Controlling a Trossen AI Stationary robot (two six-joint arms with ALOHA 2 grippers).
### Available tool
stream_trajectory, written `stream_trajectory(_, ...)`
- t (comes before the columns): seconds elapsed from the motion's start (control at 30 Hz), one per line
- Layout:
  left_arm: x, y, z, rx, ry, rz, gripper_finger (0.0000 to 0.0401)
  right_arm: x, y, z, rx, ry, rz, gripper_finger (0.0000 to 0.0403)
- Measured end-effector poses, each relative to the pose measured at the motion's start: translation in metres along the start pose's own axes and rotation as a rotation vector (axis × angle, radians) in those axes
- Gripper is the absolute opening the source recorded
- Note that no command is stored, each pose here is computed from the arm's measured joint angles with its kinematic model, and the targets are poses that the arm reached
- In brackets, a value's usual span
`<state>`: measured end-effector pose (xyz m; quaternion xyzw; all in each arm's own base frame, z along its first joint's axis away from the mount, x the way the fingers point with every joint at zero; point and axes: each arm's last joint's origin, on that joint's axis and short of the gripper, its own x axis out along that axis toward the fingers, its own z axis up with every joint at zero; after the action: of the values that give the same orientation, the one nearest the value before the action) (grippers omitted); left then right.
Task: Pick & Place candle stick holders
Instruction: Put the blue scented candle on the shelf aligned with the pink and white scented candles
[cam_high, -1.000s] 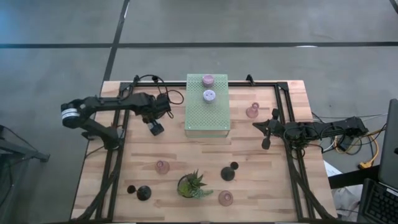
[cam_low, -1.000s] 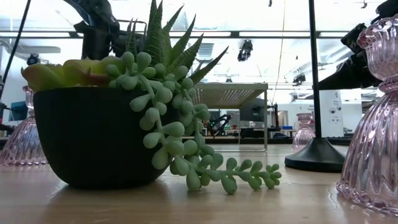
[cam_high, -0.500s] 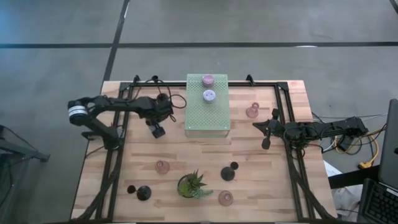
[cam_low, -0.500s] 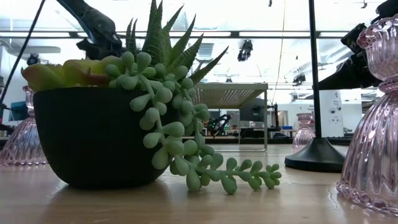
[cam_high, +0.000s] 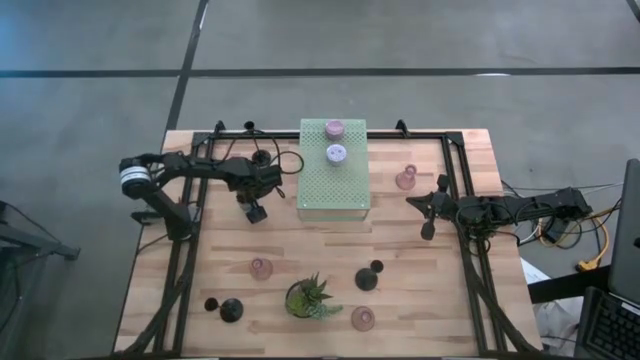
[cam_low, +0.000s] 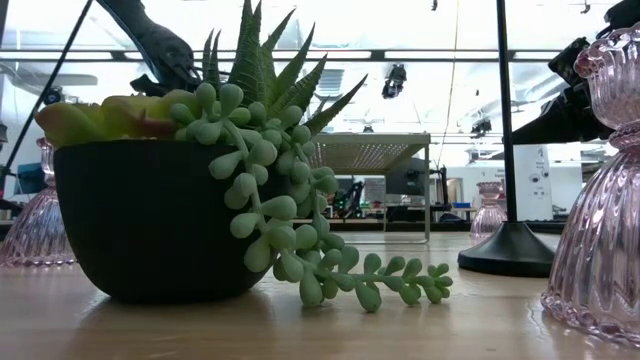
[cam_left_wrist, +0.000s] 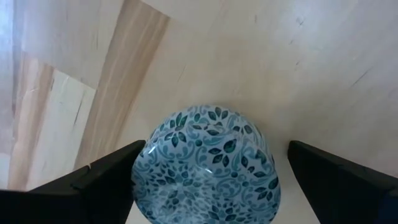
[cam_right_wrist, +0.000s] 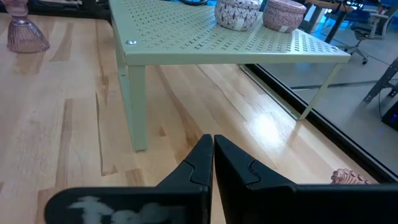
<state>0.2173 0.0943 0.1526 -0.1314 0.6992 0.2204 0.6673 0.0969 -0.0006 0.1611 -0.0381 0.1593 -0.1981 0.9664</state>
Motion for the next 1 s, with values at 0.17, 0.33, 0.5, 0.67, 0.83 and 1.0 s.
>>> stream_trajectory(0.17,-0.0007,0.0007,-0.0009,0.002,0.001,0.018,0.0394,0.0,0.0,0.0,0.0,0.0,0.0,0.0008)
stream_trajectory(0.33,-0.0005,0.0009,-0.0009,0.006,0.001,0.024,0.0394,0.0,0.0,0.0,0.0,0.0,0.0,0.0008)
stream_trajectory(0.5,-0.0005,0.0013,-0.0009,0.006,-0.001,0.041,0.0374,0.0,0.0,0.0001,0.0,0.0,0.0,0.0008)
stream_trajectory(0.67,-0.0003,0.0016,0.0,0.002,-0.011,0.051,0.0314,0.0,0.0,0.0001,0.0,0.0,0.0,0.0008)
stream_trajectory(0.83,-0.0004,0.0018,-0.0002,-0.05,-0.011,0.051,0.0301,0.0,0.0,0.0001,0.001,0.0,0.0,0.0009)
stream_trajectory(1.0,-0.0038,0.0022,-0.001,-0.068,-0.027,0.04,0.0301,0.0,0.0,0.0001,0.0,0.0,0.0,0.0008)
